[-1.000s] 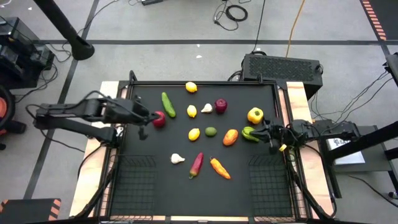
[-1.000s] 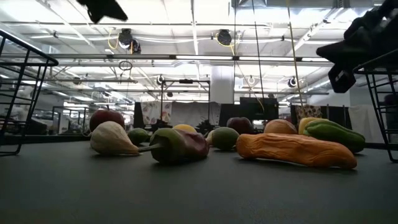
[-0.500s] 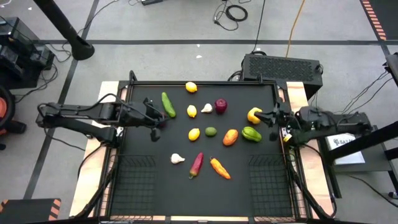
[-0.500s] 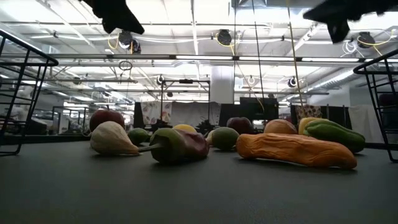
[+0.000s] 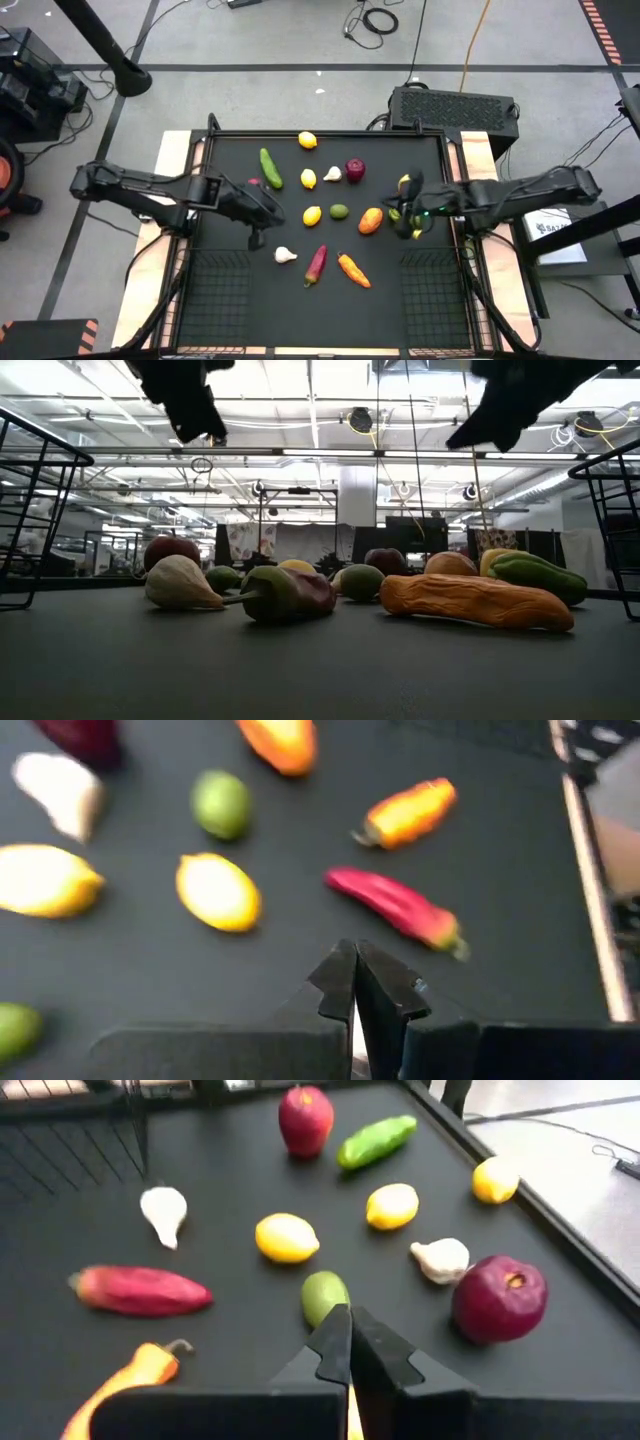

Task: Sort produce into baskets
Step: Put the bottom garlic into the bottom left basket, then put the right apple into the bottom right basket

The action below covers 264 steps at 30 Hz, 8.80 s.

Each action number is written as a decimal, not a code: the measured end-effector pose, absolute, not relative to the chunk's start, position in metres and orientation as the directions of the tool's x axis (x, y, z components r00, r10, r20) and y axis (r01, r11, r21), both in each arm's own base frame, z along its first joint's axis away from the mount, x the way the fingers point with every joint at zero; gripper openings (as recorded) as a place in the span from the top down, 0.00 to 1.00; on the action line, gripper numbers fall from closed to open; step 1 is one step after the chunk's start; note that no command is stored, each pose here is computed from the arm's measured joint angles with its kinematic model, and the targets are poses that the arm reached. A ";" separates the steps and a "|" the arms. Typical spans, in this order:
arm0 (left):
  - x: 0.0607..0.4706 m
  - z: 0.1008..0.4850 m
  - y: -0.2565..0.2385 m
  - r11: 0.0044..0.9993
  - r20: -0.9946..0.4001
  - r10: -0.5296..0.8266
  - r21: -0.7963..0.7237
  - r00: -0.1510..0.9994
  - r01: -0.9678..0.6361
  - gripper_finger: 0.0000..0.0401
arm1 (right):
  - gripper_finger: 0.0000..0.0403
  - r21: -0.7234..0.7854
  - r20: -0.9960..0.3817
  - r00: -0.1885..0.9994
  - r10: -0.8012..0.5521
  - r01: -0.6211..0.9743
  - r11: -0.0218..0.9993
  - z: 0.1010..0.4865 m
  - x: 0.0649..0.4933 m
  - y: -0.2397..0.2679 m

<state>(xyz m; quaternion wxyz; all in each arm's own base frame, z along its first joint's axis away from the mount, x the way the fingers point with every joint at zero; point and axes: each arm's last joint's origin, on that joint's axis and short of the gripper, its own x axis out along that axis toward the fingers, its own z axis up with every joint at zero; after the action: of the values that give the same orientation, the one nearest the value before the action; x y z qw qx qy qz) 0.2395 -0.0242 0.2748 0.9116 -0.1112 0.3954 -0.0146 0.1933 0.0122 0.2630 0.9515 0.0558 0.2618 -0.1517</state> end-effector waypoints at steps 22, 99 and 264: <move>0.287 0.203 -0.047 0.989 -0.862 -0.120 -0.145 0.492 -0.013 0.40 | 1.00 -0.025 -0.495 0.826 -0.268 0.294 0.955 0.252 0.219 0.013; 0.321 0.223 -0.071 0.996 -0.999 0.006 0.002 -0.042 0.087 0.45 | 1.00 -0.061 -0.507 0.819 -0.268 0.276 0.959 0.251 0.218 0.013; 0.282 0.287 0.004 0.807 -0.604 0.566 0.545 0.561 -0.227 0.22 | 0.89 -0.124 -0.870 0.380 -0.313 0.446 0.887 0.212 0.308 -0.163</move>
<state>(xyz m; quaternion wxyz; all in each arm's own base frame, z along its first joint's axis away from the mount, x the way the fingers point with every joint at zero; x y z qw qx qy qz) 0.2822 0.0043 0.2874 0.8587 0.2081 0.4076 0.2308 0.3078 -0.1632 0.2121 0.8282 0.0655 0.5073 -0.2289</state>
